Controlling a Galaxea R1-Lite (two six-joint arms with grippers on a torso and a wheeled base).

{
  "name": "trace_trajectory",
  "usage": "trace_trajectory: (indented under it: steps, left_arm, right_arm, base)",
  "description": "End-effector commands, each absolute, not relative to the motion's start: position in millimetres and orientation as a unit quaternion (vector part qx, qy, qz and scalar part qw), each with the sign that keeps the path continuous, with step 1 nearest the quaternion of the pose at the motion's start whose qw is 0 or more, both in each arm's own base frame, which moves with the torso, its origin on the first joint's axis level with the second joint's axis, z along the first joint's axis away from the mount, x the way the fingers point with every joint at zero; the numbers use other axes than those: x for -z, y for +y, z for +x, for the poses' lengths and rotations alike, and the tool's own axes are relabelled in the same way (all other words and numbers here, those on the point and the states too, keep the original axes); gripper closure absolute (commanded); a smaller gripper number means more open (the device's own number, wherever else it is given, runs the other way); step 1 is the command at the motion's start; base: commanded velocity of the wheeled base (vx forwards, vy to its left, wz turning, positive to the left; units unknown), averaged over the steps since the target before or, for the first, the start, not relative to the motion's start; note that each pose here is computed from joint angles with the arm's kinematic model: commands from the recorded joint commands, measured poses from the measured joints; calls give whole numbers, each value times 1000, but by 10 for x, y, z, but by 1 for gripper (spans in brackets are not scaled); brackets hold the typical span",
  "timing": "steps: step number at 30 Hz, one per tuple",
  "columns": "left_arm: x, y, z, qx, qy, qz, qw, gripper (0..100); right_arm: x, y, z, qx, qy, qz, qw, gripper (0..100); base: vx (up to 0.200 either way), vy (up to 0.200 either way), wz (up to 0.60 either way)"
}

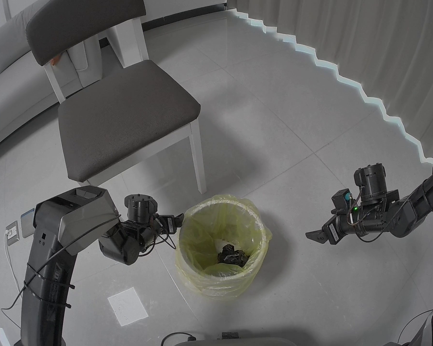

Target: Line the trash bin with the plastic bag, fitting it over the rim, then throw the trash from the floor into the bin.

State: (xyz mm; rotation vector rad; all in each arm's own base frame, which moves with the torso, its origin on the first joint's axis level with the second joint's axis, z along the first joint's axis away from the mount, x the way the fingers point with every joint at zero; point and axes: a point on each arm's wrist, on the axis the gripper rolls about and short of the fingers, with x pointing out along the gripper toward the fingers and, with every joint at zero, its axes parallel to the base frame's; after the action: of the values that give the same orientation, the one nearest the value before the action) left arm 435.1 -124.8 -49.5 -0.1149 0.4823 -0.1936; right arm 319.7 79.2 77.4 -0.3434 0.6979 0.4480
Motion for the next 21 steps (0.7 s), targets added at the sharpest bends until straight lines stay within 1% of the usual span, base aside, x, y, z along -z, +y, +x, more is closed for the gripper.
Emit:
trace_trajectory:
  steps: [1, 3, 6, 8, 9, 10, 12, 15, 18, 19, 21]
  left_arm:
    - [657, -1241, 4389, 92, 248, -55, 963, 0]
    - [657, -1205, 4387, 88, 247, -57, 963, 0]
    - [534, -1131, 4412, 79, 230, -67, 968, 0]
    - [359, -1011, 4391, 68, 210, -74, 972, 0]
    - [359, -1011, 4391, 68, 210, -74, 972, 0]
    - [186, -871, 4327, 57, 192, -79, 977, 0]
    - [28, -754, 4246, 49, 177, -84, 979, 0]
    - [-208, -604, 4030, 42, 165, -87, 982, 0]
    - [-356, -565, 3844, 47, 155, -87, 983, 0]
    - [-500, -550, 3645, 57, 143, -88, 984, 0]
    - [-661, -543, 3380, 76, 131, -89, 984, 0]
  right_arm:
    - [-847, 771, 3156, -208, 328, -149, 909, 0]
    - [-887, 762, 3118, -204, 323, -140, 914, 0]
    - [-949, 744, 3043, -199, 311, -124, 921, 0]
    - [-1017, 725, 2963, -193, 296, -109, 929, 0]
    - [-1017, 725, 2963, -193, 296, -109, 929, 0]
    - [-1098, 696, 2880, -186, 278, -96, 937, 0]
    - [-1177, 662, 2813, -181, 261, -89, 944, 0]
    - [-1308, 602, 2688, -171, 235, -82, 953, 0]
    - [-1385, 548, 2565, -158, 215, -76, 961, 0]
    - [-1457, 507, 2417, -140, 191, -67, 969, 0]
    - [-1550, 451, 2236, -123, 159, -48, 978, 0]
  base:
    - [0, 0, 0]
    - [0, 0, 0]
    - [0, 0, 0]
    - [0, 0, 0]
    - [0, 0, 0]
    - [0, 0, 0]
    - [0, 0, 0]
    - [0, 0, 0]
    - [0, 0, 0]
    - [0, 0, 0]
    - [0, 0, 0]
